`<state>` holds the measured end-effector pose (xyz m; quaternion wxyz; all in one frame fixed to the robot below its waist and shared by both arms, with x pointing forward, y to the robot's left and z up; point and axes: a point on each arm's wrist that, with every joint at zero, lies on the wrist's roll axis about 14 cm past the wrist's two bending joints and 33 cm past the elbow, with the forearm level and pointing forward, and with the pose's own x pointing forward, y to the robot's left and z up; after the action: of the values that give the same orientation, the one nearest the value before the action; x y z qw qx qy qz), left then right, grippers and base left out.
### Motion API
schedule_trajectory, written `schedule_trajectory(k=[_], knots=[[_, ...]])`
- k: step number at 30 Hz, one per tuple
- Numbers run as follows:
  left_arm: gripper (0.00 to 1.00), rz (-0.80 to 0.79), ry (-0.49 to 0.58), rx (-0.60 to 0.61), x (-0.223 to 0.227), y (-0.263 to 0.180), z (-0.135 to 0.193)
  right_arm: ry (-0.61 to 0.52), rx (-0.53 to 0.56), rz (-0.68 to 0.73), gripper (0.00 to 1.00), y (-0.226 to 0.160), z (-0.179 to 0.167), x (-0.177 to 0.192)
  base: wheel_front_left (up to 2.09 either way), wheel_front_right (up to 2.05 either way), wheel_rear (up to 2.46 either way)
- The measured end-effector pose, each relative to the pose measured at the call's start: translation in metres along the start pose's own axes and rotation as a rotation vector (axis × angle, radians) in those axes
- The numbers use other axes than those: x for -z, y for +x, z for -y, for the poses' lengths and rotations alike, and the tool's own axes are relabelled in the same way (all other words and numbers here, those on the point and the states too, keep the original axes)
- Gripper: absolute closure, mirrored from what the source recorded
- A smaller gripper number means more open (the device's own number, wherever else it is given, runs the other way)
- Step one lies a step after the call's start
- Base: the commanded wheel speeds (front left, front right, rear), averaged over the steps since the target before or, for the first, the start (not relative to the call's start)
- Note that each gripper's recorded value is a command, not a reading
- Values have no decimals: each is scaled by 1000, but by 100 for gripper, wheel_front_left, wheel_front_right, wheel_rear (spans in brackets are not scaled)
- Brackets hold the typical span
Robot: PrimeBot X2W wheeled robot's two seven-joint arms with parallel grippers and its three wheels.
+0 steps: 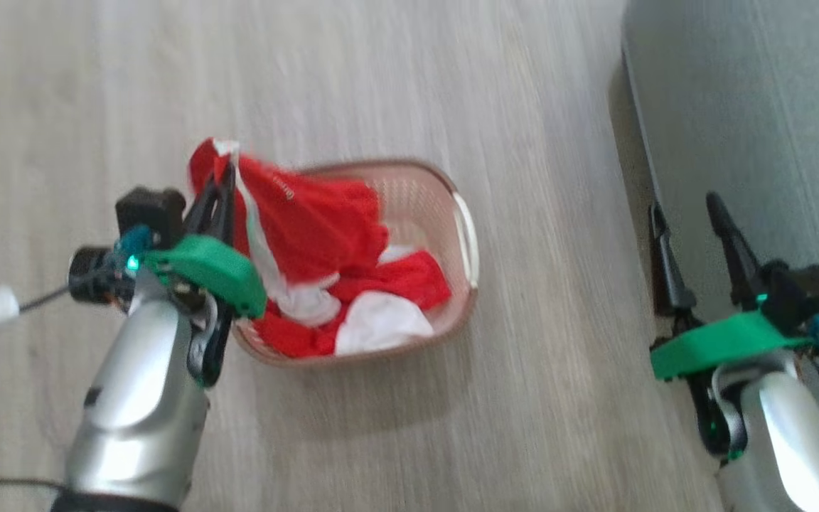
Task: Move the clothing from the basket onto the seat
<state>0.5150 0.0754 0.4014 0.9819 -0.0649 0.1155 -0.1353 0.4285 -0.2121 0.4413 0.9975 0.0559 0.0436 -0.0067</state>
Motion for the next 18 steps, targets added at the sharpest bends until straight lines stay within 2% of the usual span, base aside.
schedule_trajectory(k=[6, 12, 18], knots=[[100, 124, -11, -57, -46, -54, -14, 11, -52, 44, 0, -20, -19, -19, 0, 0, 0], [100, 139, 0, -115, -57, -99, -28, 4, -88, 70, 0, -36, -29, -30, 0, 0, 0], [100, 175, 1, -140, -71, -122, -31, -18, -114, 75, 0, -47, -34, -33, 0, 0, 0]])
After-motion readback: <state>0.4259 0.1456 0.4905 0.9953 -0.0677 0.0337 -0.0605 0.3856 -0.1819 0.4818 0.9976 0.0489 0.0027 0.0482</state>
